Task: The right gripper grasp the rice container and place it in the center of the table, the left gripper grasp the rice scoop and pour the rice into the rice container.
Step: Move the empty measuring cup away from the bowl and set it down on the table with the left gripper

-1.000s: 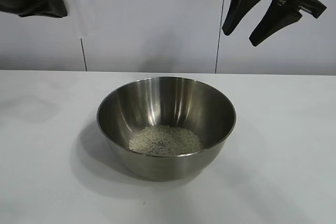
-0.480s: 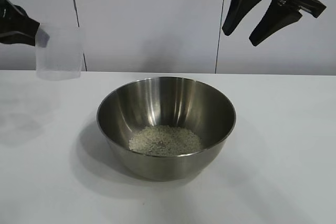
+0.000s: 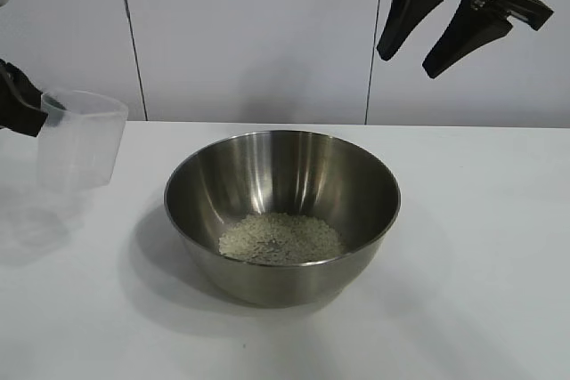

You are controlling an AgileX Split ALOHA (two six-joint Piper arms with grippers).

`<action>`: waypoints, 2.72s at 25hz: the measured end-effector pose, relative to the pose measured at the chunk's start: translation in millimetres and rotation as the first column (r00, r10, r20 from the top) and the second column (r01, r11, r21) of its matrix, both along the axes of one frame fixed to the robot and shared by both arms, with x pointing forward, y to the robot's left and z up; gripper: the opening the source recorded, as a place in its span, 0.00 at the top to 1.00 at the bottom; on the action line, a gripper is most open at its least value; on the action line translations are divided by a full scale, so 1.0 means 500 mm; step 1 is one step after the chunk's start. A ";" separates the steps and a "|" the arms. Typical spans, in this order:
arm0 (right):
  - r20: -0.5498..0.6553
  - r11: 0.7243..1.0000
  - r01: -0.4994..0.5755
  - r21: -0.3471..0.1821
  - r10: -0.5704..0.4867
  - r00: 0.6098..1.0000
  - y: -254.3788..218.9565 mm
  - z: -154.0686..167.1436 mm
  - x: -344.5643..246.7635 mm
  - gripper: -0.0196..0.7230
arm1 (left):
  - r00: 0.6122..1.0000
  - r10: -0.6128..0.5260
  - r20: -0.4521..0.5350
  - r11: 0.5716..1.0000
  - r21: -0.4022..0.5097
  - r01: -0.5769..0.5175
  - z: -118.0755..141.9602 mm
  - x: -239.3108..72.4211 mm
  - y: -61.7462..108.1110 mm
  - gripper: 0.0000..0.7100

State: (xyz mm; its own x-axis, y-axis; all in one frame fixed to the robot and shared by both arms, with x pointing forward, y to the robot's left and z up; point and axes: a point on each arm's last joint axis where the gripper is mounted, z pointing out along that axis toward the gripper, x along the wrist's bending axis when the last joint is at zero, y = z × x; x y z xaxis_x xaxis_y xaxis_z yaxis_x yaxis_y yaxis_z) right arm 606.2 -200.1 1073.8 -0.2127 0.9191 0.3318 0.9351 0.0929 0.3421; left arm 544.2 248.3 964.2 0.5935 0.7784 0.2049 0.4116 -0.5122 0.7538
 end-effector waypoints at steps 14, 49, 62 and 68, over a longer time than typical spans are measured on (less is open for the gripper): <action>0.000 1.000 0.000 0.001 0.000 1.000 0.000 0.000 0.000 0.47 | 0.987 0.141 -0.082 0.988 -0.049 -0.145 -0.019 0.006 0.012 0.99; 0.000 1.000 0.000 0.002 0.000 1.000 0.000 0.000 0.000 0.47 | 0.993 -0.106 -0.045 0.990 0.094 0.110 -0.078 0.063 -0.006 0.99; 0.002 1.000 0.001 0.002 -0.001 1.000 0.000 0.000 0.000 0.47 | 0.990 -0.011 -0.139 1.000 -0.007 0.010 -0.110 0.071 -0.008 0.99; 0.006 1.000 0.003 0.003 -0.003 1.000 0.000 0.000 0.001 0.47 | 0.967 0.114 -0.227 0.986 -0.089 -0.138 -0.129 0.081 -0.005 0.99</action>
